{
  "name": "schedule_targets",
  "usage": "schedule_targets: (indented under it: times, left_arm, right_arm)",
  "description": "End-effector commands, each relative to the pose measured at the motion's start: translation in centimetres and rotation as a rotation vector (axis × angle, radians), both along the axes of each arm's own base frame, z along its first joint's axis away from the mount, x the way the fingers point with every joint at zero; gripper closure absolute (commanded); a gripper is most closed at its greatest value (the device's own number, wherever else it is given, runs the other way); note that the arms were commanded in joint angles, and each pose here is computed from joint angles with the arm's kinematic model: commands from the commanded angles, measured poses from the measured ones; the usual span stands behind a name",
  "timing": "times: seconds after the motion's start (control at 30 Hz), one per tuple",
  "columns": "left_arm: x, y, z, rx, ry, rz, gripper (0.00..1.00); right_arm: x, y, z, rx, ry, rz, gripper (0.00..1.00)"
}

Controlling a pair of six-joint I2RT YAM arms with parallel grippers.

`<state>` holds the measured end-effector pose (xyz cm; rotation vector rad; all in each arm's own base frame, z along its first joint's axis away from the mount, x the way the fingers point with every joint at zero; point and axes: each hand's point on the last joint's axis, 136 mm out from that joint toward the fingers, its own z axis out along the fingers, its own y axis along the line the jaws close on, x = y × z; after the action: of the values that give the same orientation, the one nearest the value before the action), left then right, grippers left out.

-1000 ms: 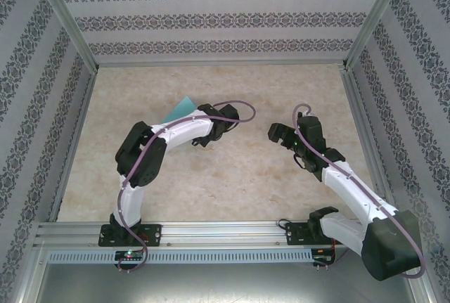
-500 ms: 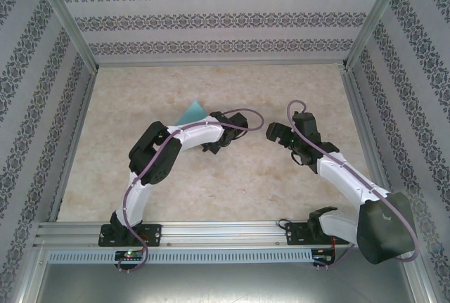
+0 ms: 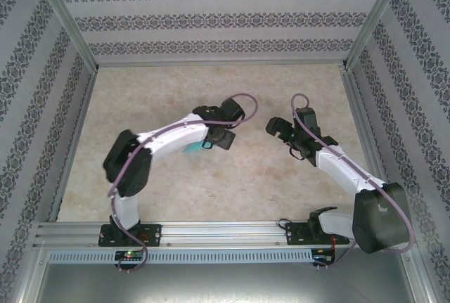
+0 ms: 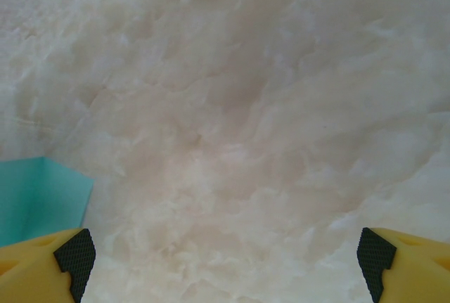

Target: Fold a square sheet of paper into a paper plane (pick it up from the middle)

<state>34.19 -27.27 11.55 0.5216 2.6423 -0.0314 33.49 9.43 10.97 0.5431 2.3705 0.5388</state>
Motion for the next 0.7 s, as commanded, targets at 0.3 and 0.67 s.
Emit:
schedule_targets:
  times: [0.3,0.67]
  left_arm:
    - [2.7,10.5,2.6,-0.536,0.029,0.469,0.04]
    - [-0.2,22.7,-3.3,-0.583,0.067,0.874,0.0]
  right_arm:
    - [2.8,13.0,3.6,0.132,-0.022,0.271,0.18]
    - [1.7,29.9,0.9,0.149,0.102,0.558,0.49]
